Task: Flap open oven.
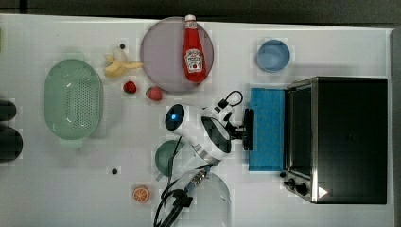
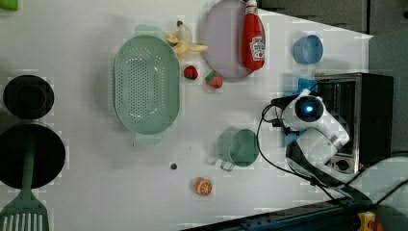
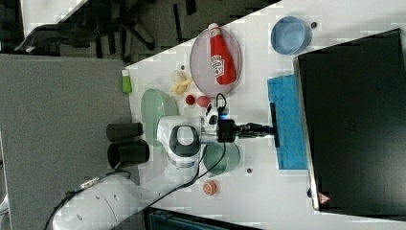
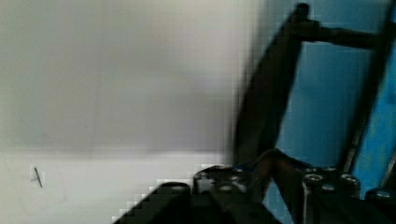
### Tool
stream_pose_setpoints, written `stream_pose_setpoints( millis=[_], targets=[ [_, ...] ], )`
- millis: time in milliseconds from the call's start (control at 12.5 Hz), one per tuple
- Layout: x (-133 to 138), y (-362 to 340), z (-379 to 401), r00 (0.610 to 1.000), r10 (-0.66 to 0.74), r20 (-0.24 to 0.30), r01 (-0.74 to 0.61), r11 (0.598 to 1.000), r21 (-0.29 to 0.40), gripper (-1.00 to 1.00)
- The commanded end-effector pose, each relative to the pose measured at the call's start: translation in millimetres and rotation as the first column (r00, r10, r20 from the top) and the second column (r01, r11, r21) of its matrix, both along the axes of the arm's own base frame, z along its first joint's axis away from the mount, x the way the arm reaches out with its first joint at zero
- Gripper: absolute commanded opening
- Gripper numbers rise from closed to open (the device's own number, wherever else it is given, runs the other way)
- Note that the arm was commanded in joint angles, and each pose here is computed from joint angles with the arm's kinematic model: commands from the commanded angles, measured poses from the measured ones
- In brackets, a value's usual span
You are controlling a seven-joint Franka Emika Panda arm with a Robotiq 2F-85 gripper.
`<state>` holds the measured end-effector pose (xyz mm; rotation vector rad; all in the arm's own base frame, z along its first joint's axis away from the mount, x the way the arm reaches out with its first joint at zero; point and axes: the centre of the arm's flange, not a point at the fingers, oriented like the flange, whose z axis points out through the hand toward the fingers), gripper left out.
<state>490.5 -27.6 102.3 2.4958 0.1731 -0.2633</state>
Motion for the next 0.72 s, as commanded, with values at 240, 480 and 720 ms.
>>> stream_pose_setpoints(
  millis=[240, 480, 720],
  targets=[
    [45, 5, 58, 0.971, -0.122, 0.207, 0.106, 0.991, 0.087, -0.65],
    [65, 3, 140, 0.859, -0.401, 0.317, 0.314, 0.903, 0.293, -0.65],
    [74, -9, 236, 0.679, -0.663, 0.315, 0.472, 0.723, 0.505, -0.65]
  ],
)
